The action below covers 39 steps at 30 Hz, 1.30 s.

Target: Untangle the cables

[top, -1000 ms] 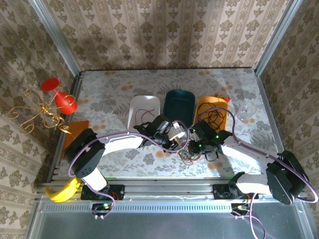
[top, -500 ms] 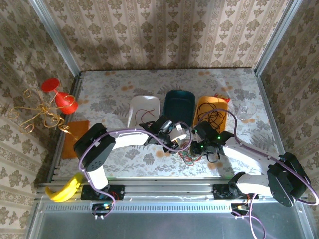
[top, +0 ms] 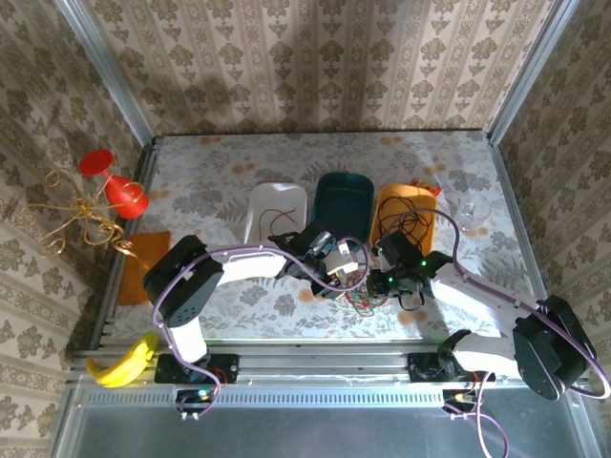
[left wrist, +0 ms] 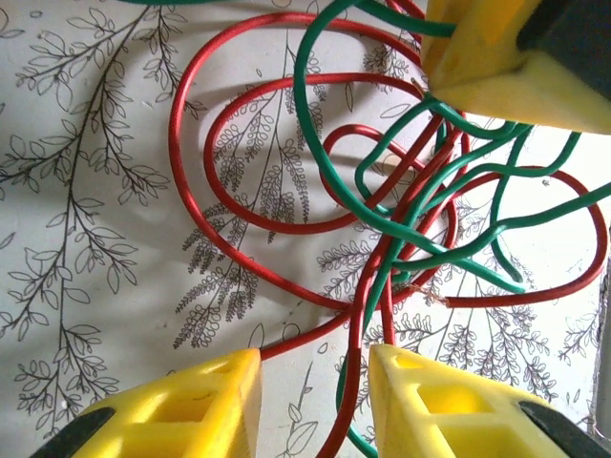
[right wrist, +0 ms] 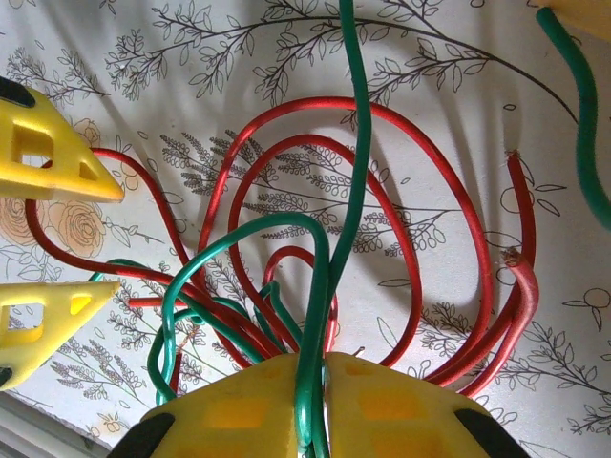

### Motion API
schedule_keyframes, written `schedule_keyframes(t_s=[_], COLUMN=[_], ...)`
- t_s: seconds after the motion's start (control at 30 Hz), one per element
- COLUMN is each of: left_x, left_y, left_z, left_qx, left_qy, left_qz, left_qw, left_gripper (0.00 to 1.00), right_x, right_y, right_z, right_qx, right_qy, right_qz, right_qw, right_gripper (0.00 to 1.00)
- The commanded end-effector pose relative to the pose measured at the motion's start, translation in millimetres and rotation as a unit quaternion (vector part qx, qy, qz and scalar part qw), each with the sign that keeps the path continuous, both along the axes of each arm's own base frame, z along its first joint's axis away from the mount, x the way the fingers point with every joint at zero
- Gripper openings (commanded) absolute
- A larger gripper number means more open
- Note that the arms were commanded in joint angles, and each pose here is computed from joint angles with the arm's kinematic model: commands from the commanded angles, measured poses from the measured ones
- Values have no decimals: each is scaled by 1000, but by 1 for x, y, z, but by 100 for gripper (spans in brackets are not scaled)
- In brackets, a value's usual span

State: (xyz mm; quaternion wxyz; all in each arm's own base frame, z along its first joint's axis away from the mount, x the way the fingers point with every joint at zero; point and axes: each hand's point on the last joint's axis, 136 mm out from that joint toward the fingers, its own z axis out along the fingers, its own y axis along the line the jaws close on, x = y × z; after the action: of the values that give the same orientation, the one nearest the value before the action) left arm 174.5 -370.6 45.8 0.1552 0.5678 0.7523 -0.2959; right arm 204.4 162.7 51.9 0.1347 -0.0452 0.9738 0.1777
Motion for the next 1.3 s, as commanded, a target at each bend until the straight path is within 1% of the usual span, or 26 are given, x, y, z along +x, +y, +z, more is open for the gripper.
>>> schedule_keyframes(t_s=[0.0, 0.1, 0.23, 0.3, 0.37, 0.53, 0.6, 0.77, 0.97, 1.07, 1.27], left_x=[-1, 6, 18, 19, 17, 19, 25, 39, 42, 43, 57], left_y=[-2, -2, 4, 5, 4, 0, -1, 3, 26, 43, 88], left_z=[5, -2, -13, -15, -15, -10, 0, 43, 106, 142, 223], left_qx=[-2, 13, 39, 41, 39, 20, 4, -54, -122, -155, -212], left_qy=[-5, -26, -81, -85, -80, -81, -95, -133, -174, -202, -284], left_qz=[-14, -9, -1, 1, -1, 14, 35, 102, 173, 206, 280], left_qw=[1000, 1000, 996, 996, 996, 996, 995, 984, 962, 945, 892], left_gripper=[34, 33, 32, 30, 25, 0, 0, 0, 0, 0, 0], right_x=[-6, -5, -3, -4, -4, -5, -5, -6, -7, -9, -9], right_y=[-2, -2, -2, -2, -4, -9, -13, -30, -51, -54, -54], right_z=[-3, -1, 1, 1, 1, 1, -1, -9, -19, -23, -27], right_qx=[4, 9, 22, 29, 33, 34, 29, 6, 0, 3, 6], right_qy=[15, 13, 11, 12, 14, 15, 16, 18, 30, 37, 43], right_qz=[-4, -8, -18, -21, -24, -34, -43, -78, -127, -137, -141], right_qw=[1000, 1000, 1000, 999, 999, 999, 999, 997, 991, 990, 989], right_gripper=[16, 16, 17, 17, 17, 17, 17, 17, 17, 18, 18])
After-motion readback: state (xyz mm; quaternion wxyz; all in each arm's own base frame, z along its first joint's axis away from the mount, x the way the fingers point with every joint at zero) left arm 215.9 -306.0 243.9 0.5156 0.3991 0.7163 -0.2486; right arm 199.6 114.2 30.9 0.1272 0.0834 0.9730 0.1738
